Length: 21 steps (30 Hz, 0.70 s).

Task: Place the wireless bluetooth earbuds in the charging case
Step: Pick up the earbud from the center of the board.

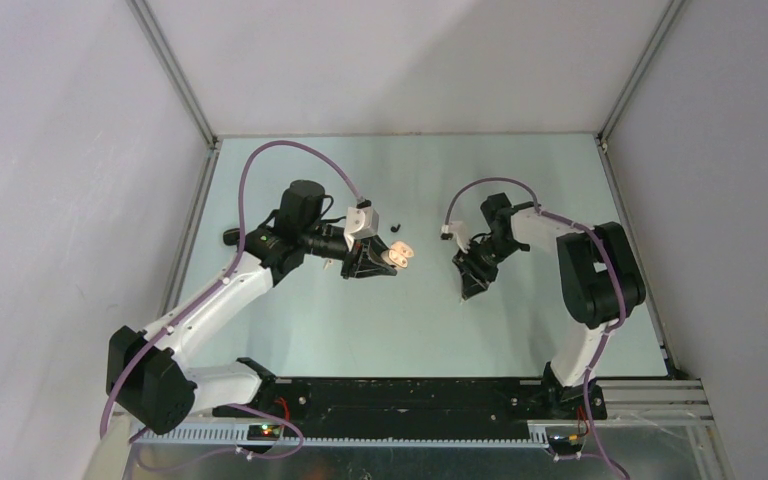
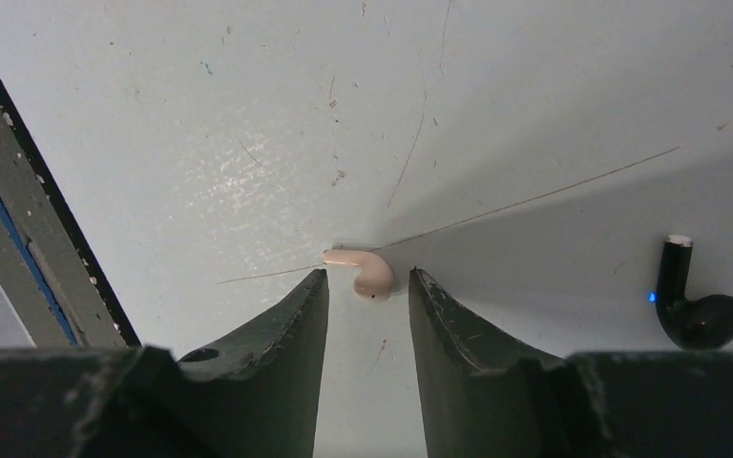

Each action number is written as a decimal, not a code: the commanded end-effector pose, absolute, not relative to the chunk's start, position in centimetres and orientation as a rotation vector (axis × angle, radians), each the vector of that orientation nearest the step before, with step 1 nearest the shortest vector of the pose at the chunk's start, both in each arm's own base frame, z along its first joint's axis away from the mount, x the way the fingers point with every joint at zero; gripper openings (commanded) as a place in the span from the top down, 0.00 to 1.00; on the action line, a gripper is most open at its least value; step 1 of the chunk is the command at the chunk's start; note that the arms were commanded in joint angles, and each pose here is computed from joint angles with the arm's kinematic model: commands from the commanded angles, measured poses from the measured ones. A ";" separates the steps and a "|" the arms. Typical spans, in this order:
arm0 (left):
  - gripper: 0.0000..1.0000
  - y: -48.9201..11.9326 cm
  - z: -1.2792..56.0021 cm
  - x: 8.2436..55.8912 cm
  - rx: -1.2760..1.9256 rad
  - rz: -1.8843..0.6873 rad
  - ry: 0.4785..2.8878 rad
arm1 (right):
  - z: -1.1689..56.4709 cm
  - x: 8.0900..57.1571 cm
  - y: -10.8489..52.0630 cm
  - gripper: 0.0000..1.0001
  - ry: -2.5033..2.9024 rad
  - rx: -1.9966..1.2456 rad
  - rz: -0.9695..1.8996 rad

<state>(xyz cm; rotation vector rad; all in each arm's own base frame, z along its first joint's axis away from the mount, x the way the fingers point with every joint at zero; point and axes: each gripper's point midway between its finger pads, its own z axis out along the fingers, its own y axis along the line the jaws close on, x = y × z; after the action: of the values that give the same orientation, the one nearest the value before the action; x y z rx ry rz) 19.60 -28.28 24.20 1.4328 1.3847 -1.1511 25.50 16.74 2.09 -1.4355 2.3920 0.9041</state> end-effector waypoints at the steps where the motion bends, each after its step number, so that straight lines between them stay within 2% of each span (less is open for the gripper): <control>1: 1.00 -28.3 25.1 19.6 1.440 -1.142 1.338 | 1.9 25.8 17.1 0.59 2.376 -1.474 0.895; 8: 1.00 -28.2 25.1 19.5 1.442 -1.139 1.337 | 1.6 25.4 17.2 0.62 2.384 -1.500 0.891; 13: 1.00 -28.2 25.1 19.5 1.444 -1.138 1.336 | 1.5 25.2 17.1 0.73 2.392 -1.498 0.907; 21: 1.00 -28.2 25.0 19.5 1.445 -1.139 1.338 | 1.7 25.2 16.9 0.73 2.394 -1.479 0.931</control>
<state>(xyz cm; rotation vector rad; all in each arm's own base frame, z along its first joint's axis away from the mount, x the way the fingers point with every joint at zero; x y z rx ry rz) 19.56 -28.25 24.13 1.4343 1.3872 -1.1517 24.97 17.10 1.78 -1.4628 2.3991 0.9280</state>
